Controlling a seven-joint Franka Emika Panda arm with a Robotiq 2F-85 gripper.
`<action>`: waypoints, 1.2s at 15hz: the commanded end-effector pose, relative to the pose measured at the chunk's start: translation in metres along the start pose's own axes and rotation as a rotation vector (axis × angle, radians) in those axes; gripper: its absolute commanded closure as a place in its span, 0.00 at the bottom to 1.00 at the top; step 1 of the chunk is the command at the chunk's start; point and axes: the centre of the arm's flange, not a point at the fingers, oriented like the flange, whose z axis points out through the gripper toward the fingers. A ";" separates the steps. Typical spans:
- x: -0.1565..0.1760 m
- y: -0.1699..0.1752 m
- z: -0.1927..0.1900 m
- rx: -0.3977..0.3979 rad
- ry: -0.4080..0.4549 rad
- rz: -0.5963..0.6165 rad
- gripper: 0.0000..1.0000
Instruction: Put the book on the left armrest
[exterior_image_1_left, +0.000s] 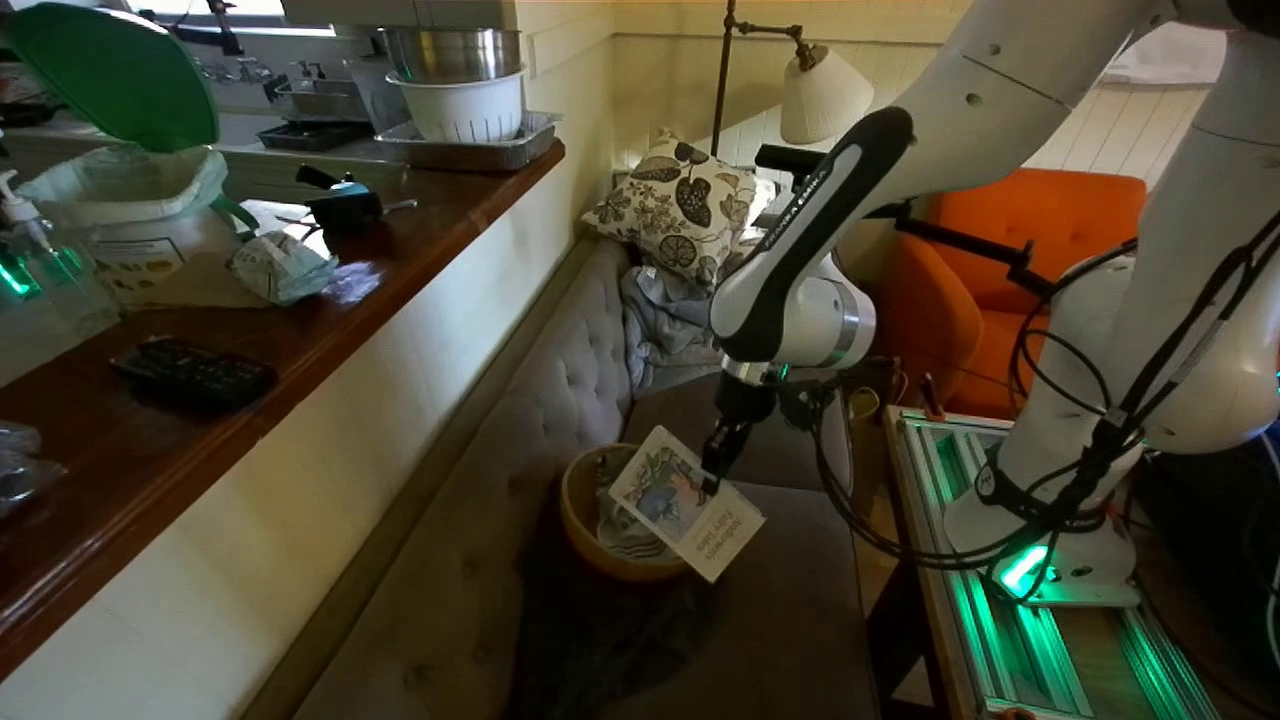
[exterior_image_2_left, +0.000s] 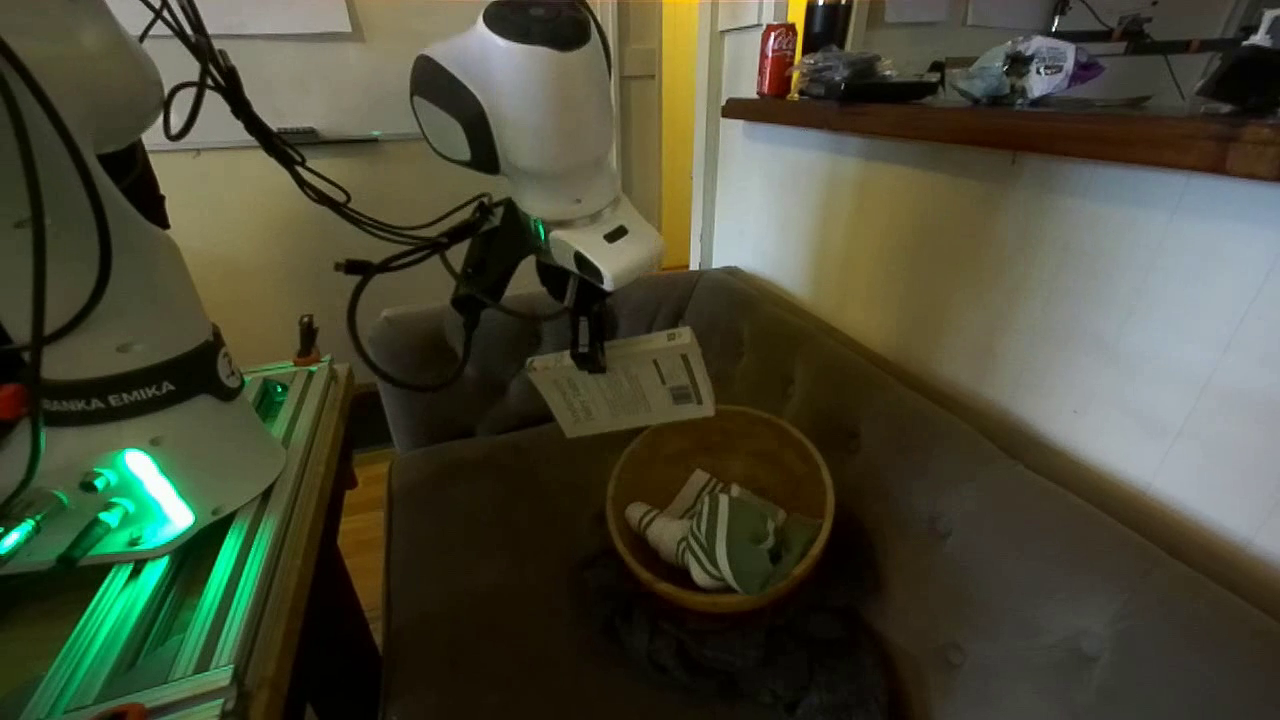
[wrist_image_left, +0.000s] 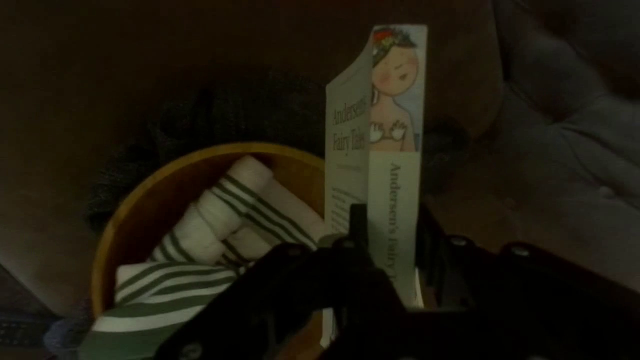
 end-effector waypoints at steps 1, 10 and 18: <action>-0.031 -0.057 -0.014 0.032 -0.036 -0.190 0.94; -0.049 -0.134 0.039 -0.037 -0.156 -0.349 0.75; -0.043 -0.130 0.060 -0.028 -0.174 -0.330 0.94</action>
